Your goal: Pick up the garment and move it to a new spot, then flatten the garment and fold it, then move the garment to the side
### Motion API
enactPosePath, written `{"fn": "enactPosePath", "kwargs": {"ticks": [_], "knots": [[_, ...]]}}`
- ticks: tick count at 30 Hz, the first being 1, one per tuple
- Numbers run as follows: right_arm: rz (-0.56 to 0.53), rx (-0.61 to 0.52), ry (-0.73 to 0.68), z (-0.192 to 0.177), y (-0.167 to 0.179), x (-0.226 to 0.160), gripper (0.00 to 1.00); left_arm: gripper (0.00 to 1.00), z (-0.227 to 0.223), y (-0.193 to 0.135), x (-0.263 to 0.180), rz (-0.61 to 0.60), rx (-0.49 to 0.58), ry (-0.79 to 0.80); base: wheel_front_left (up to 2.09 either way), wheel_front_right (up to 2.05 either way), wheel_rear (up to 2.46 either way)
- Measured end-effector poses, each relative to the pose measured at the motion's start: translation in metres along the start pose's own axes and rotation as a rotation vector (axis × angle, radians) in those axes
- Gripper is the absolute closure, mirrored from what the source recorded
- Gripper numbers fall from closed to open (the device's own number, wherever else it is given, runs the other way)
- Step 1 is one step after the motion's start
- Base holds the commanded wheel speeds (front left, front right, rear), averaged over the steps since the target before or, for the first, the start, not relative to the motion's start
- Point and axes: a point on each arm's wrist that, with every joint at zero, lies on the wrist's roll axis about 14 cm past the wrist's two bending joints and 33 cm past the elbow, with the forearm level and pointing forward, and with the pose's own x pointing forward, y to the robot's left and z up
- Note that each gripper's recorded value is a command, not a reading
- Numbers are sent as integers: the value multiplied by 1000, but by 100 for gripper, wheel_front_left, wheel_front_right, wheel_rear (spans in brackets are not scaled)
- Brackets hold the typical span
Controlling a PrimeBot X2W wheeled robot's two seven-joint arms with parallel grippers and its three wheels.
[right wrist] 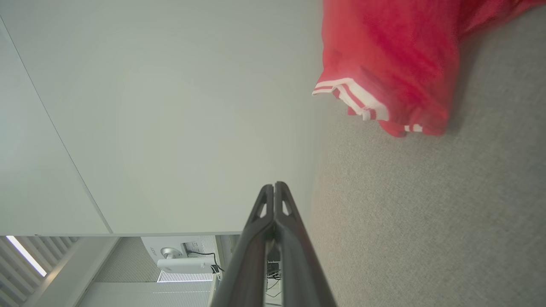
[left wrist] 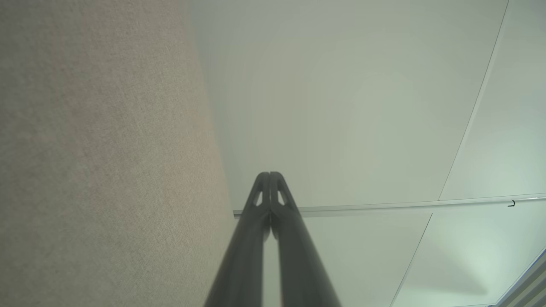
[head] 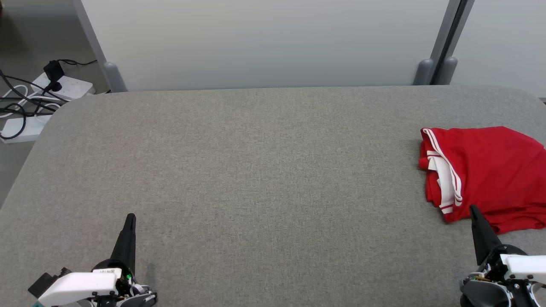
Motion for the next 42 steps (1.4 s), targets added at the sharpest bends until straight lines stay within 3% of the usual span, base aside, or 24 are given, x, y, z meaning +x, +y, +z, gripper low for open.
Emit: {"fn": "enactPosePath", "kwargs": {"ticks": [42], "knots": [[0,0,0,0,0,0,100,100,0,0,0,0,0,0,0,0,0]]}}
